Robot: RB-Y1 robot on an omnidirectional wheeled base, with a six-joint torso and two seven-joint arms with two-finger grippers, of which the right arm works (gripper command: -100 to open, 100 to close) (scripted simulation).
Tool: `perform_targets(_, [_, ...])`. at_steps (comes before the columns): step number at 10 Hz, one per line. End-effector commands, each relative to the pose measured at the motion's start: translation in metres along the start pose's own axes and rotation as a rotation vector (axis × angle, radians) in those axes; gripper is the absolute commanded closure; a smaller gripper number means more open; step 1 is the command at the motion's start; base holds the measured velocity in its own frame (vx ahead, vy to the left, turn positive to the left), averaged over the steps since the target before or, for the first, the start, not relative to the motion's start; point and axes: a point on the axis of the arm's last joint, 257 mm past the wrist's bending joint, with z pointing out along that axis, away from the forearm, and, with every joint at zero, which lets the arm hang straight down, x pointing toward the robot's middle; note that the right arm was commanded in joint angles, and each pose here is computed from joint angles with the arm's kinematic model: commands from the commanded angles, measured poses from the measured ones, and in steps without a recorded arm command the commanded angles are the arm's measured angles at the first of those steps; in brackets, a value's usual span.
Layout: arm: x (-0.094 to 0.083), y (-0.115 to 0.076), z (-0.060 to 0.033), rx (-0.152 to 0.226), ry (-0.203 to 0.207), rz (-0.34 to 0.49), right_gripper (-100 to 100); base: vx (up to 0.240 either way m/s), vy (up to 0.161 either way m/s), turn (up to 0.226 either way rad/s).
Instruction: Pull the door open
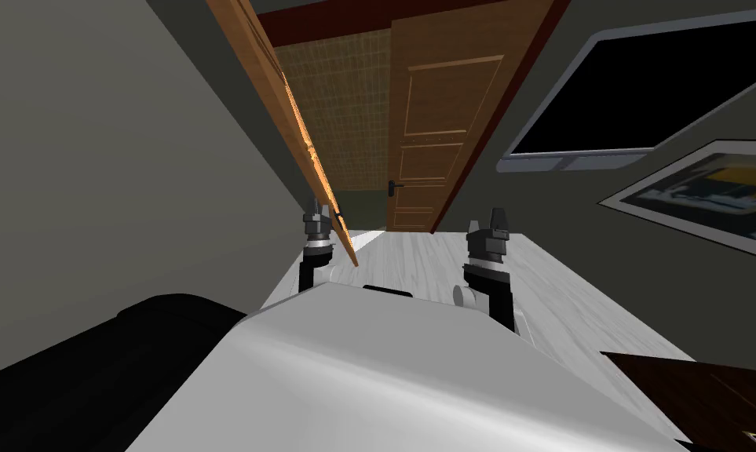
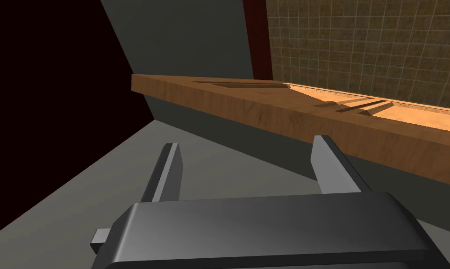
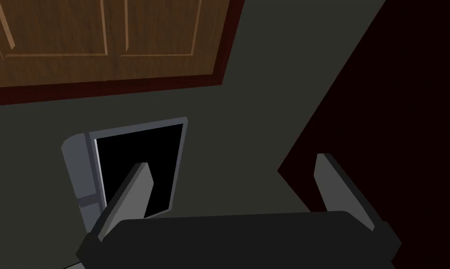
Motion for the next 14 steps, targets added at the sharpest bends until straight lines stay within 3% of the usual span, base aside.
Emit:
perform_targets(1, [-0.001, -0.013, 0.0017, 0.014, 0.0, -0.002, -100, 0.035, -0.105, 0.181])
perform_targets(14, [-0.013, -0.103, 0.0143, 0.123, -0.027, -0.013, -100, 0.087, 0.006, 0.09])
